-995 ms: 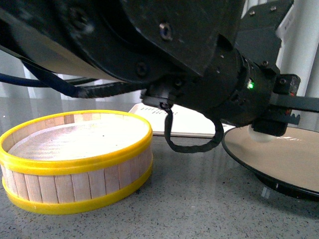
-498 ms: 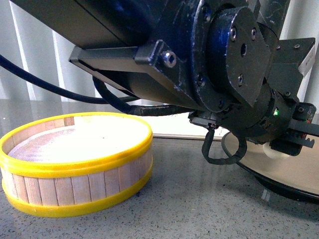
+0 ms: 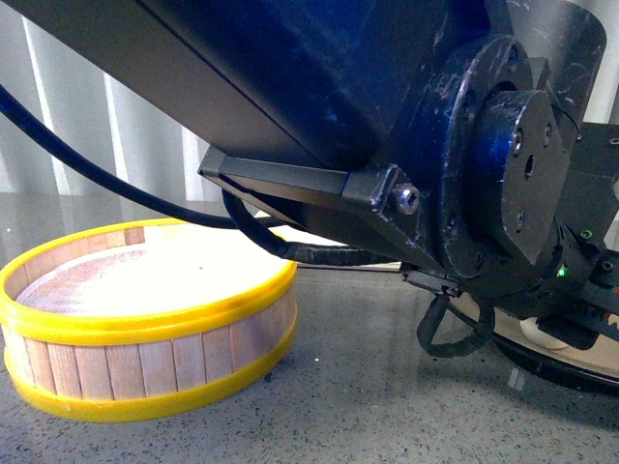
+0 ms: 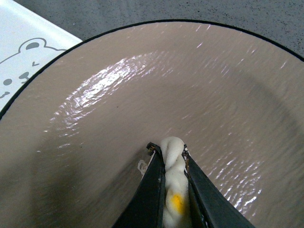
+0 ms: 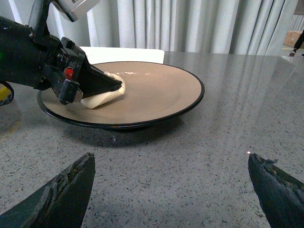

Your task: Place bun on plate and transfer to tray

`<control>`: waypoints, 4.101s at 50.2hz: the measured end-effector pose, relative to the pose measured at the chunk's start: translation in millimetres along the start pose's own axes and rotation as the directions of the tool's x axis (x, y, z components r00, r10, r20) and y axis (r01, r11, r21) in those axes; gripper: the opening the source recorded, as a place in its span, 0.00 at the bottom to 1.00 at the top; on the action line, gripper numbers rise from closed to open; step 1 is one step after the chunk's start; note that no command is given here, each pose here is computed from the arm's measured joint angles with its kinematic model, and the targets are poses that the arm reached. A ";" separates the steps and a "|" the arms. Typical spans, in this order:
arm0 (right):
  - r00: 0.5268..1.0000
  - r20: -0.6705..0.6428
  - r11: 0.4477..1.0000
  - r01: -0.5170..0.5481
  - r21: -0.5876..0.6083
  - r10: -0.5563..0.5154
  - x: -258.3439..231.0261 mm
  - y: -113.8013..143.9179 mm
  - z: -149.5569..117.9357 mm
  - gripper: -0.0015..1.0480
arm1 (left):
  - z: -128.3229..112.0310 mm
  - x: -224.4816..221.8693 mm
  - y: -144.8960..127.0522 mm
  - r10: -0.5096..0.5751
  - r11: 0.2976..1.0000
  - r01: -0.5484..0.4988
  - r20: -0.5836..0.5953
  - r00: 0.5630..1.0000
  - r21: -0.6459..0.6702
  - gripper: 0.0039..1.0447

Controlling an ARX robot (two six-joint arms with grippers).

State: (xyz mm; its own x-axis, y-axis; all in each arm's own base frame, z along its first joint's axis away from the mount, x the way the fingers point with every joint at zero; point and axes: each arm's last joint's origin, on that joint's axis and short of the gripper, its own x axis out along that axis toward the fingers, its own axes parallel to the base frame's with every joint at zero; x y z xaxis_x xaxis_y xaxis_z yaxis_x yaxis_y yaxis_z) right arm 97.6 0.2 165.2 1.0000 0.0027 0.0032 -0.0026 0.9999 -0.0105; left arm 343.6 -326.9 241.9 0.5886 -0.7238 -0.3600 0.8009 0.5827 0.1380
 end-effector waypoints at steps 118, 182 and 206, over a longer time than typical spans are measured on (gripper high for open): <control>1.000 0.000 1.000 0.000 0.000 0.000 0.0 0.0 0.0 0.92 | -139.8 -254.5 74.8 0.798 0.586 -0.719 0.110 0.593 -0.373 0.04; 1.000 0.000 1.000 0.000 0.000 0.000 0.0 0.0 0.0 0.92 | -206.5 -344.3 2.0 0.804 0.583 -0.721 0.136 0.579 -0.374 0.04; 1.000 0.000 1.000 0.000 0.000 0.000 0.0 0.0 0.0 0.92 | -207.9 -350.4 -6.5 0.804 0.583 -0.721 0.137 0.579 -0.374 0.04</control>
State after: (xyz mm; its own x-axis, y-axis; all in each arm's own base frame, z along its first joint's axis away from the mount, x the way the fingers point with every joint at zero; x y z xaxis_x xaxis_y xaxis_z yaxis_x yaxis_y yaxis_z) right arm 97.6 0.2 165.2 1.0000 0.0027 0.0032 -0.0026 0.9999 -0.0105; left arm 109.3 -0.2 175.4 0.9996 -0.0011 0.0292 0.0013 1.0000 -0.0048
